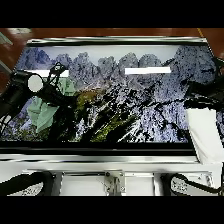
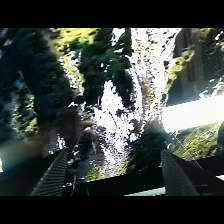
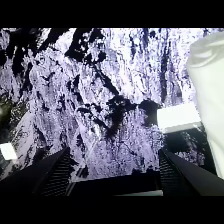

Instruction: Fold the shirts.

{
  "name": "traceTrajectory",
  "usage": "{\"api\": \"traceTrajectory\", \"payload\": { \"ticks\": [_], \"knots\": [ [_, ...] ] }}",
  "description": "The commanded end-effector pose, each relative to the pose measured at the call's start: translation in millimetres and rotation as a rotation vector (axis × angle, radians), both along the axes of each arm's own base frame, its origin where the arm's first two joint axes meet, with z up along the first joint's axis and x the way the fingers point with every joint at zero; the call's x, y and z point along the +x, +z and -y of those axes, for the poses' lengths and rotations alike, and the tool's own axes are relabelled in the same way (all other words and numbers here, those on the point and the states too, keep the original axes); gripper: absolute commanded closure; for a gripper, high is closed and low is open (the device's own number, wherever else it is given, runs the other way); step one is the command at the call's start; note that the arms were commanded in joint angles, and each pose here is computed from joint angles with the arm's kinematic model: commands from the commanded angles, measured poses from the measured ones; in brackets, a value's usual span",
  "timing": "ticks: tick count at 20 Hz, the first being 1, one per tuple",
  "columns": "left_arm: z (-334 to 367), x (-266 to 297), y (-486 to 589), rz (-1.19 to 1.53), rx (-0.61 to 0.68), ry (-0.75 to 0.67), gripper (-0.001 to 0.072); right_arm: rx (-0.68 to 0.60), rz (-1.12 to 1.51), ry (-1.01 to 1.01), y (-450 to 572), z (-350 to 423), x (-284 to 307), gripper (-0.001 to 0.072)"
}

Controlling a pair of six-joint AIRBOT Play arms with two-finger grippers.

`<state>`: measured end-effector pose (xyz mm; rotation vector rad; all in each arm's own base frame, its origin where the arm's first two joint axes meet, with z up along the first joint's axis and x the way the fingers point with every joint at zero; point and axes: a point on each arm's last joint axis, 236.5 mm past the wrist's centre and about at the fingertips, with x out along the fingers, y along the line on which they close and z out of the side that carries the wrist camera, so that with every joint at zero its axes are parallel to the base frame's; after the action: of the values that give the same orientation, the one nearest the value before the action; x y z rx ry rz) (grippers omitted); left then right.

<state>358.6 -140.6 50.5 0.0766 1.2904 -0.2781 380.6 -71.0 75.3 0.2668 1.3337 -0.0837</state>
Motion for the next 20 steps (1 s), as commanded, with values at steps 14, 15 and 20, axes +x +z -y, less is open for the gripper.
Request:
{"api": "traceTrajectory", "payload": {
  "ticks": [14,15,20],
  "knots": [
    [0,0,0,-0.001,0.001,0.001,0.0002,0.000,0.001,0.000,0,0,0,0.0035],
    [0,0,0,-0.001,0.001,0.001,0.0002,0.000,0.001,0.000,0,0,0,0.0035],
    [14,22,7,0.089,-0.065,0.010,0.0002,-0.005,0.034,-0.005,2,1,8,0.0035]
  ]
}}
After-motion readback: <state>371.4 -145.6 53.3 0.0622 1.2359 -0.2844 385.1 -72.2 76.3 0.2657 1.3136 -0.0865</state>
